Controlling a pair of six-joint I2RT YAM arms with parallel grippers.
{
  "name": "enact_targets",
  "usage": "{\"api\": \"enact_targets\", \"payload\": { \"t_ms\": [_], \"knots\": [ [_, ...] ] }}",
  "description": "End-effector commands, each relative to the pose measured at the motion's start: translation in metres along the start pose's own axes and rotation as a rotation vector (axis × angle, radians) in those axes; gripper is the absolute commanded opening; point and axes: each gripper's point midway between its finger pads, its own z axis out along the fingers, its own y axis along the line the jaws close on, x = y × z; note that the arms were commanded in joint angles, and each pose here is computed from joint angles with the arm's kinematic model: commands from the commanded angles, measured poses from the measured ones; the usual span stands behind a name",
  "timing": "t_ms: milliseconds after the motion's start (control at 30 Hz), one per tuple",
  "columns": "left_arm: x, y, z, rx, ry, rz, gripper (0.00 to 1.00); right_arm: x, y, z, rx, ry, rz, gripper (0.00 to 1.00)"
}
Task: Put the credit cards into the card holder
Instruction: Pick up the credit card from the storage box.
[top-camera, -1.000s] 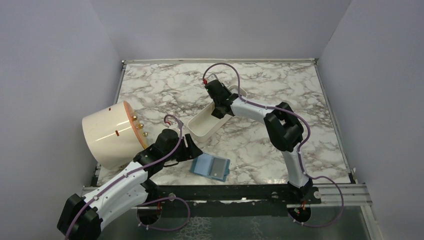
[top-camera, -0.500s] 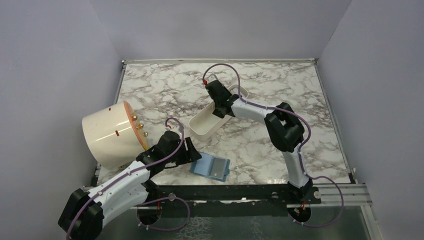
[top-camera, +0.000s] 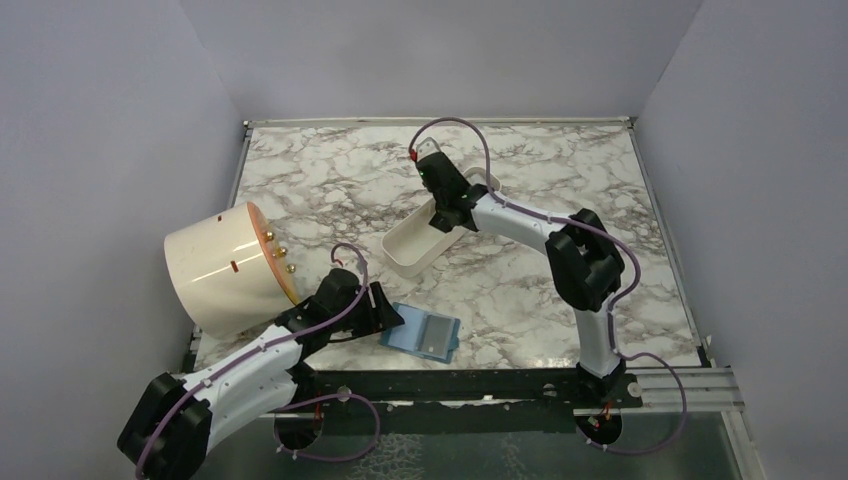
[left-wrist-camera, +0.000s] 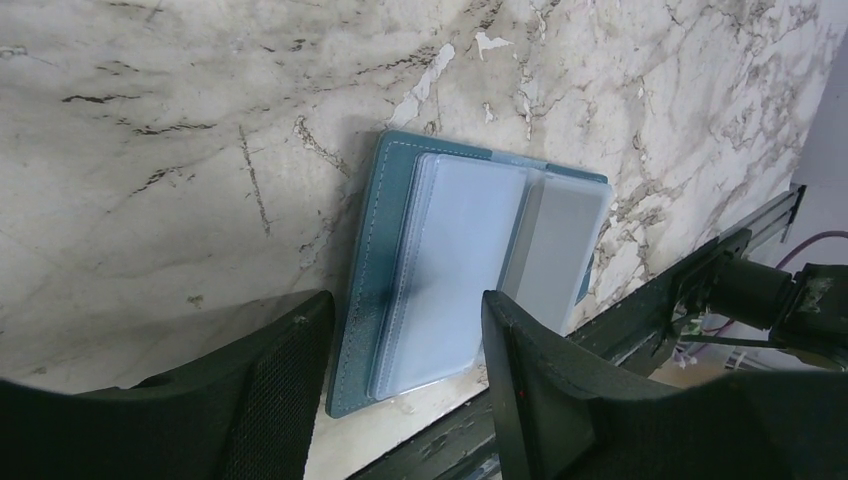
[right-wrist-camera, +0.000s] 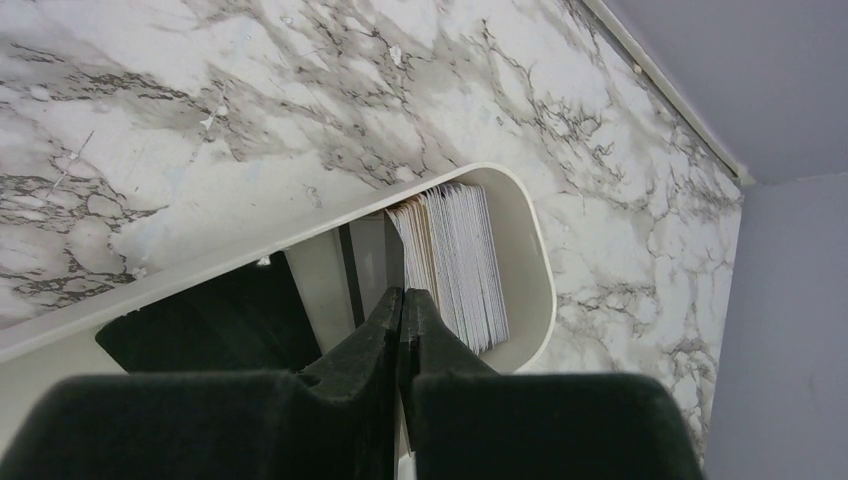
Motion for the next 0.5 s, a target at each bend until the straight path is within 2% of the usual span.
{"api": "enact_targets", "payload": {
  "t_ms": [0, 467],
  "knots": [
    [0.012, 0.0, 0.003, 0.042, 0.04, -0.034, 0.58, -0.011, -0.009, -0.014, -0.038, -0.039, 0.058, 0.01],
    [0.018, -0.023, 0.004, 0.198, 0.047, -0.111, 0.48, -0.029, -0.025, -0.086, -0.226, -0.093, 0.314, 0.01]
  ]
}}
